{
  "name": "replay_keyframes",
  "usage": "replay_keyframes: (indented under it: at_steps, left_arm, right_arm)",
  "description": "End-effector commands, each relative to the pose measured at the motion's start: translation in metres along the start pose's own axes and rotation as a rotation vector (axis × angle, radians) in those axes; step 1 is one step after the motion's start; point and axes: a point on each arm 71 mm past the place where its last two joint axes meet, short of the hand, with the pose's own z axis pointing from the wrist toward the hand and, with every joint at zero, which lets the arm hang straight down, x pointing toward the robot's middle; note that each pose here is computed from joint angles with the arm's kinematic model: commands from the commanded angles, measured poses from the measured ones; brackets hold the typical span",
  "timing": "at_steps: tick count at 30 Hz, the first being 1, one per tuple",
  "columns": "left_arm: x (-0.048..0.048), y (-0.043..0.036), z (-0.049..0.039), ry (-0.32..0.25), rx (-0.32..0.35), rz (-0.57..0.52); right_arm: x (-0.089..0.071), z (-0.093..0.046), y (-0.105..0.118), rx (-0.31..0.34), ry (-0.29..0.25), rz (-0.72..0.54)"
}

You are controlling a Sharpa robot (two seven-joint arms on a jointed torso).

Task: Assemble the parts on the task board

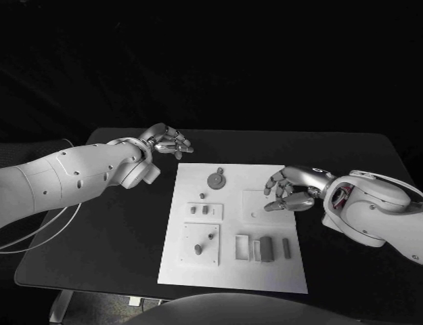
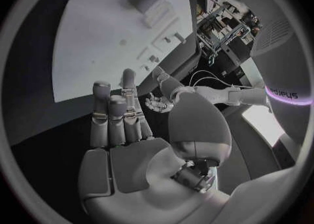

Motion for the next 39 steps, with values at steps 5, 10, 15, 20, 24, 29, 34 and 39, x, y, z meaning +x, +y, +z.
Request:
replay_keyframes:
  at_steps: [5, 10, 15, 20, 24, 29, 34, 39]
  left_arm:
    - [0.0014, -0.0025, 0.0013, 0.002, 0.013, -0.007]
    - [0.0038, -0.0037, 0.0024, 0.007, 0.014, -0.008]
    - [0.0055, -0.0046, 0.0029, 0.011, 0.015, -0.010]
    - [0.0089, -0.0067, 0.0028, 0.022, 0.016, -0.013]
    - [0.0124, -0.0091, 0.0028, 0.030, 0.020, -0.016]
    - [0.0152, -0.0109, 0.0038, 0.037, 0.023, -0.017]
    - [0.0159, -0.0116, 0.0039, 0.038, 0.024, -0.018]
    - [0.0155, -0.0113, 0.0037, 0.038, 0.023, -0.018]
  right_arm:
    - [0.019, -0.013, -0.017, 0.186, 0.197, 0.019]
    - [0.031, -0.019, -0.021, 0.277, 0.304, 0.107]
    - [0.040, -0.019, -0.023, 0.334, 0.372, 0.102]
    - [0.045, -0.013, -0.022, 0.358, 0.376, 0.112]
    - [0.056, -0.007, -0.016, 0.355, 0.406, 0.098]
    - [0.067, -0.001, -0.010, 0.340, 0.444, 0.103]
    - [0.076, 0.003, -0.006, 0.330, 0.469, 0.100]
    - [0.081, 0.006, -0.002, 0.318, 0.488, 0.095]
